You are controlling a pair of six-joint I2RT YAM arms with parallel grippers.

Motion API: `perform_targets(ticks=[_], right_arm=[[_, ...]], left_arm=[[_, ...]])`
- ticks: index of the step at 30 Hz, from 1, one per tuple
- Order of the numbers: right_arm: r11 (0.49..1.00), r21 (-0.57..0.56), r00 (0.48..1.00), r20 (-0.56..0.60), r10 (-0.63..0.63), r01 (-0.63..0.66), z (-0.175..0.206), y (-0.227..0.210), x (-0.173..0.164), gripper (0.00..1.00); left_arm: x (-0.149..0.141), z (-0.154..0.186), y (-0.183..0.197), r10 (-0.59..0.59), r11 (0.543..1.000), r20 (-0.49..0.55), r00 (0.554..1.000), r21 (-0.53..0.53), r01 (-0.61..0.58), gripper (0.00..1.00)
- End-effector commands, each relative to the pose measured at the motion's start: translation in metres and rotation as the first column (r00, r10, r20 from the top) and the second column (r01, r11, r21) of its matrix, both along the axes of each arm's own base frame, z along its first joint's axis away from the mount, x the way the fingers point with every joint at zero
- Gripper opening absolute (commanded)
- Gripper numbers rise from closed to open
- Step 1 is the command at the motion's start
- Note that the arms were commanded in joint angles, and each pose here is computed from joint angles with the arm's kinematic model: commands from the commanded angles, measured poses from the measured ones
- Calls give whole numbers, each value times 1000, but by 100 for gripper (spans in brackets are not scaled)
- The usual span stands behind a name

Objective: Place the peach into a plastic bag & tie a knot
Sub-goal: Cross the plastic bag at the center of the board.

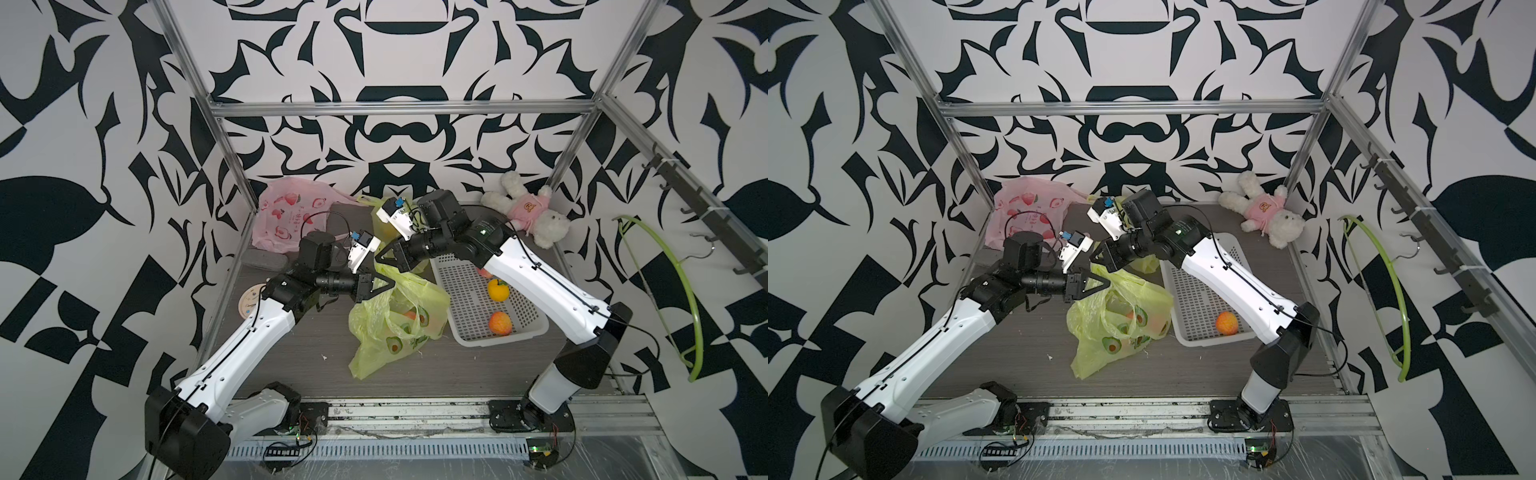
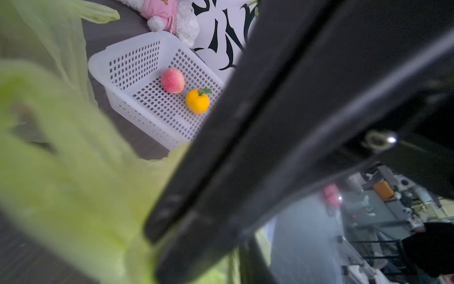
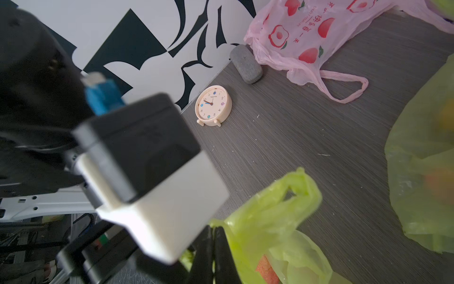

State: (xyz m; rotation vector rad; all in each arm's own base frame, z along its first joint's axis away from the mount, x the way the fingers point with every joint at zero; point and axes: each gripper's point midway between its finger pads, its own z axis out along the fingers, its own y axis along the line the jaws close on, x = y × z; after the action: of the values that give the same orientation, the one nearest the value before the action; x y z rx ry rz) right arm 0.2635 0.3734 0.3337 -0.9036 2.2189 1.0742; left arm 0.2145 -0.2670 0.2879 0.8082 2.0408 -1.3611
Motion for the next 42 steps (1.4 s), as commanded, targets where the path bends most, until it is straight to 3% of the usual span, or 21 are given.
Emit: perform_targets(ticks=[1,4,8,17,23,29,37,38,42], right_arm=[[998,56,998,61,-9,5,33,-3,-3,0],[998,63,998,67,2,-7,36,-3,-6,0],[996,82,998,61,30,-35,41,-1,-11,0],[965,242,995,5,99,-97,69,14,-24,0],[952,292,993,-39,110,-94,68,22,-23,0],[949,300,991,-63,115,-91,63,24,-23,0],[951,298,993,-59,107,-85,66,17,-26,0],[954,292,995,-53,81,-62,69,12,-23,2],[965,245,995,-33,-90,95,74,-26,3,31]], left_arm=[[0,3,4,6,998,38,999,58,-8,38],[0,6,7,7,997,52,999,78,-11,55],[-3,12,8,3,997,71,997,79,-8,64],[3,19,7,26,999,115,993,40,-31,63],[5,28,8,56,998,158,986,-1,-57,59],[9,31,12,98,995,190,977,-7,-99,48],[12,24,11,106,994,186,977,1,-108,6],[12,22,12,104,994,183,978,8,-107,3],[9,17,11,92,995,174,980,12,-96,0]])
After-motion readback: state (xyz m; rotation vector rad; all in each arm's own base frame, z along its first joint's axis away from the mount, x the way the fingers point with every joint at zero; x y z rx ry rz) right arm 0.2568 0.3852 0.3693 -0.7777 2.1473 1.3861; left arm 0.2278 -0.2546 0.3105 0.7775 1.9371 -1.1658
